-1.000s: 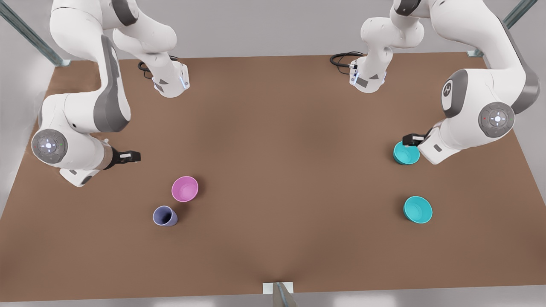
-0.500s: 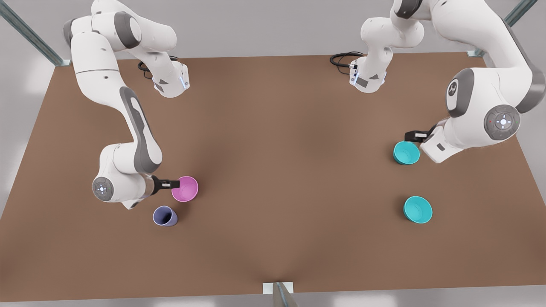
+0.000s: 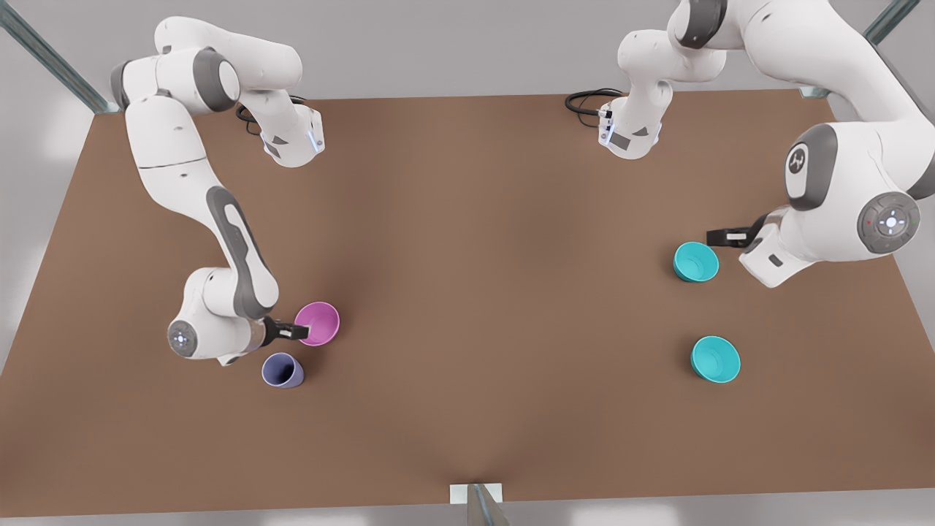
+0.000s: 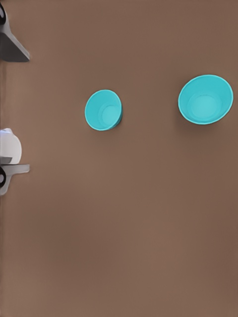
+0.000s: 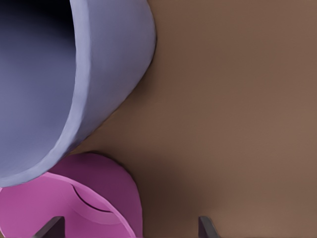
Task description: Stack the blue bowl on the pink bowl
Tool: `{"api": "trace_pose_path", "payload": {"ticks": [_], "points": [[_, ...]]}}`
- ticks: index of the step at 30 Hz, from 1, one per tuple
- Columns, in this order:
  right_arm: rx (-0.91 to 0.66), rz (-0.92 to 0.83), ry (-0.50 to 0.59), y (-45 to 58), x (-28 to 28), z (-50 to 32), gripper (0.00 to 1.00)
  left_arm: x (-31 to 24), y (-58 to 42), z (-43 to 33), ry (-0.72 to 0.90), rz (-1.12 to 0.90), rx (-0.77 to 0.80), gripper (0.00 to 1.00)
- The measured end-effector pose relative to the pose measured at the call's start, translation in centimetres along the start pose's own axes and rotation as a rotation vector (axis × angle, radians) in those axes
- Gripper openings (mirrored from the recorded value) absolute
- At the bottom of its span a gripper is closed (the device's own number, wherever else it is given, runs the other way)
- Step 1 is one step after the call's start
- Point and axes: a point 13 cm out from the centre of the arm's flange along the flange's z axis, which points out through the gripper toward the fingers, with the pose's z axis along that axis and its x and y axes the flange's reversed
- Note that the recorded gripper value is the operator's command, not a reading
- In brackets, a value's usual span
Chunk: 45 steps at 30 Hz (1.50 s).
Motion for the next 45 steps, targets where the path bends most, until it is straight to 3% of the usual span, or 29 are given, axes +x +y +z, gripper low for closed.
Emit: {"api": "trace_pose_path", "payload": {"ticks": [6,8,9,13,17,25,28,32,34,38,45], "points": [[-0.009,0.003,-0.004,0.0,-0.1,0.5,1.0,0.3,-0.7,0.3,0.018,0.006,0.007,1.0],[-0.013,0.006,0.0,-0.2,0.3,0.8,0.82,0.0,-0.8,0.7,0.023,0.005,0.006,1.0],[-0.017,0.007,0.001,-0.2,0.5,1.0,0.79,-0.4,-0.9,1.1,0.03,0.006,0.006,1.0],[-0.032,0.007,-0.003,0.1,0.7,1.3,0.39,0.3,-1.4,0.8,0.04,0.013,0.011,1.0],[-0.039,-0.001,-0.015,0.4,0.5,1.1,0.21,0.9,-1.8,0.9,0.058,0.018,0.008,1.0],[-0.137,-0.109,-0.063,9.0,1.8,-7.2,0.21,1.3,-2.8,1.5,0.098,0.027,-0.002,1.0],[-0.14,-0.275,-0.084,21.1,6.1,-9.0,0.21,1.5,-2.6,2.0,0.121,0.023,-0.006,1.0],[-0.046,-0.441,-0.103,35.5,14.4,-1.3,0.21,2.5,-2.7,2.3,0.158,0.026,-0.004,1.0],[-0.024,-0.44,-0.138,38.8,15.6,2.9,0.21,2.7,-2.7,2.7,0.181,0.026,-0.004,1.0],[-0.051,-0.338,-0.232,42.3,12.8,6.7,0.21,2.9,-2.7,3.0,0.201,0.026,-0.005,1.0],[-0.123,-0.14,-0.293,43.0,9.2,10.0,0.21,0.0,-2.1,4.7,0.164,0.008,0.003,1.0]]}}
